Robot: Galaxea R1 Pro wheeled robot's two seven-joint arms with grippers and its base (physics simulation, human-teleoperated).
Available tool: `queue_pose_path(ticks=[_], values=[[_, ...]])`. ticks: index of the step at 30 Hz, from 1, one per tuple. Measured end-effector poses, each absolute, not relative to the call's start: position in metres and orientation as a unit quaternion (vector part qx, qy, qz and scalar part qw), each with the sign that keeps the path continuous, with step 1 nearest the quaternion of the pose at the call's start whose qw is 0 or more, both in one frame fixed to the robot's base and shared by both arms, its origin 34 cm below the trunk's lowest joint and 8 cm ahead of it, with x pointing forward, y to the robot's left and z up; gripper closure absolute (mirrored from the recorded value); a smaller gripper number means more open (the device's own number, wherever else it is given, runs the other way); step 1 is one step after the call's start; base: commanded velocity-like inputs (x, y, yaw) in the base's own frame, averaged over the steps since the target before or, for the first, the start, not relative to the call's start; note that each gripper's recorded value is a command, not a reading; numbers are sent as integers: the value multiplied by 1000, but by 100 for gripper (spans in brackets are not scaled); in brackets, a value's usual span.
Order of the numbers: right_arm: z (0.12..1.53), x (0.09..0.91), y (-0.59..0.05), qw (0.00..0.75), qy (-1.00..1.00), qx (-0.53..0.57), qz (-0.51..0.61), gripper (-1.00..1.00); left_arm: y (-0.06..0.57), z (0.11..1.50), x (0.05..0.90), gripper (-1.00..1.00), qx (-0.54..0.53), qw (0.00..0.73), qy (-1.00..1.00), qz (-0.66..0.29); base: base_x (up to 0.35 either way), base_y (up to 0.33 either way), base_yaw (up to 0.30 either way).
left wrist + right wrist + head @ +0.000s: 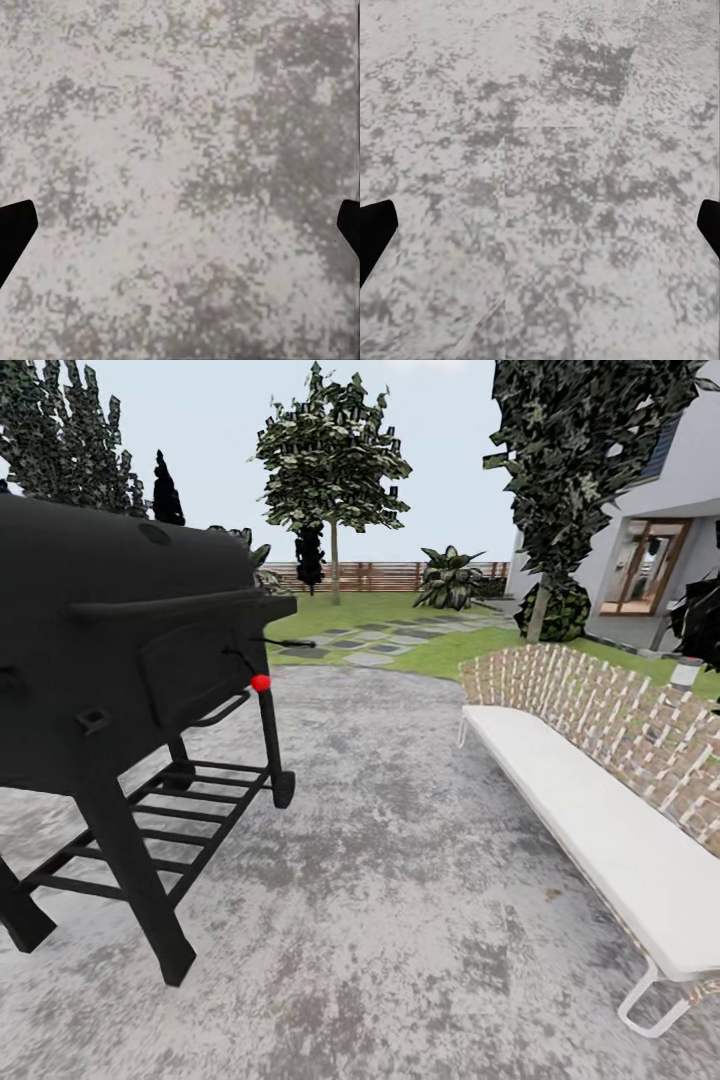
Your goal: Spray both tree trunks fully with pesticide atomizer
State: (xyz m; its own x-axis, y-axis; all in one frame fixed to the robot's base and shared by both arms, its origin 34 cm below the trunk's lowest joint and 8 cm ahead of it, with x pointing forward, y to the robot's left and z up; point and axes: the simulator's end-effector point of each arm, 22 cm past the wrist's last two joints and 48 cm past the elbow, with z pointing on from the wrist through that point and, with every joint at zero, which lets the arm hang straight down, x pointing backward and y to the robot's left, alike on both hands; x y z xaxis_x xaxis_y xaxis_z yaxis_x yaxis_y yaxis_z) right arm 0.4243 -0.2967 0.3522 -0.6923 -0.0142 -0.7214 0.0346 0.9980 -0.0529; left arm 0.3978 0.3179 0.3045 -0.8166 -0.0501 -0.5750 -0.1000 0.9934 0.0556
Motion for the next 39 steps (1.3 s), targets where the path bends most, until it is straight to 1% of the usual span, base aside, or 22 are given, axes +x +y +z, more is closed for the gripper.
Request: queue_pose_path(ticks=[16, 39], values=[[352, 424, -297, 392, 919, 6, -31, -100, 318, 305, 398, -100, -39, 301, 952, 42, 302, -168, 3], [352, 424, -297, 392, 919, 6, -31, -100, 318, 305, 398, -100, -39, 300, 952, 42, 315, -133, 0]])
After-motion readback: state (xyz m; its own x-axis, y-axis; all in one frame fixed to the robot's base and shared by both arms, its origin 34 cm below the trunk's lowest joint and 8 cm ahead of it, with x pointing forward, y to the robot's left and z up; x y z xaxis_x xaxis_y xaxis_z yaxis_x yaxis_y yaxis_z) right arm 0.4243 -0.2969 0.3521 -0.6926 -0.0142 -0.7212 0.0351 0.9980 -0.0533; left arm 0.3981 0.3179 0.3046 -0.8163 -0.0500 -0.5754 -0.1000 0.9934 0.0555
